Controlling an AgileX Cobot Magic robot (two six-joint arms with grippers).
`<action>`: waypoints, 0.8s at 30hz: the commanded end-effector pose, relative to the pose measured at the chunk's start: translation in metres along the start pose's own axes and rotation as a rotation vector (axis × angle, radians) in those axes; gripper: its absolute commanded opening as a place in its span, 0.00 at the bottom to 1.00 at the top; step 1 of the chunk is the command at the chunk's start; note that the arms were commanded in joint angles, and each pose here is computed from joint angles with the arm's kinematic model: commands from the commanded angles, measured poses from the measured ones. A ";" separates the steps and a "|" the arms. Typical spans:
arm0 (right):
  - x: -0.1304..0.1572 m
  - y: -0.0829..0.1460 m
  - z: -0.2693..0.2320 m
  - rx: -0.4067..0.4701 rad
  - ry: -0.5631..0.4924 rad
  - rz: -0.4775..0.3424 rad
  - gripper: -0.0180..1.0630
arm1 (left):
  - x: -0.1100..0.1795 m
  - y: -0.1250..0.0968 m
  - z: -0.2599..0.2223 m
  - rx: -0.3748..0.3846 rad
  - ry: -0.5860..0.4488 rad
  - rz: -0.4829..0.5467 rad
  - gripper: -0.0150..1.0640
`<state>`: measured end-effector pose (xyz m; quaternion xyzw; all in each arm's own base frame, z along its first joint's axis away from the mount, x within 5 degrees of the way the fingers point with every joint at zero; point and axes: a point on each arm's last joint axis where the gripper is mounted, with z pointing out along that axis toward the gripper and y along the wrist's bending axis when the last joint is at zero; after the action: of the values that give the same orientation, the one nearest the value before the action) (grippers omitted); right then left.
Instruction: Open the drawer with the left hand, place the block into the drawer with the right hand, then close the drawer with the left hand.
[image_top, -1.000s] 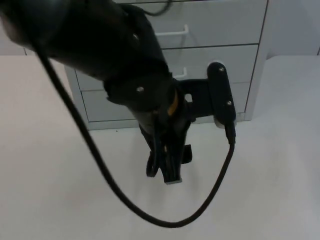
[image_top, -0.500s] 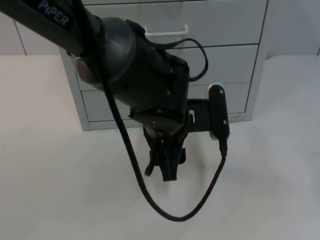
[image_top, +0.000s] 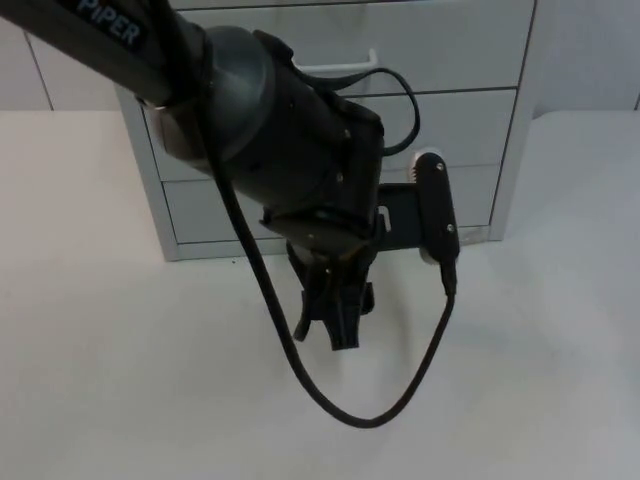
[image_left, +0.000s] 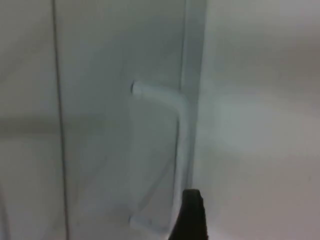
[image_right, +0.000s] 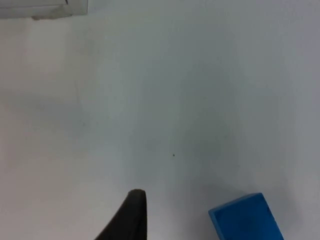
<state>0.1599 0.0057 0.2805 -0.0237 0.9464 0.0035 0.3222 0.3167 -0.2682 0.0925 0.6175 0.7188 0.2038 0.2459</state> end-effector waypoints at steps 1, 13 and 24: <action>0.001 0.000 0.001 0.002 -0.006 0.004 0.99 | -0.006 0.000 -0.002 0.004 -0.053 -0.010 0.63; 0.000 0.000 0.001 0.002 -0.010 0.004 0.99 | -0.004 0.011 0.003 -0.067 -0.089 -0.038 0.63; -0.001 0.000 0.001 0.002 -0.030 0.008 0.99 | 0.010 0.009 0.029 -0.039 -0.045 -0.051 0.63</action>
<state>0.1608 0.0057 0.2802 -0.0225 0.9443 0.0039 0.3283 0.3388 -0.2555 0.0769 0.5997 0.7223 0.2046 0.2771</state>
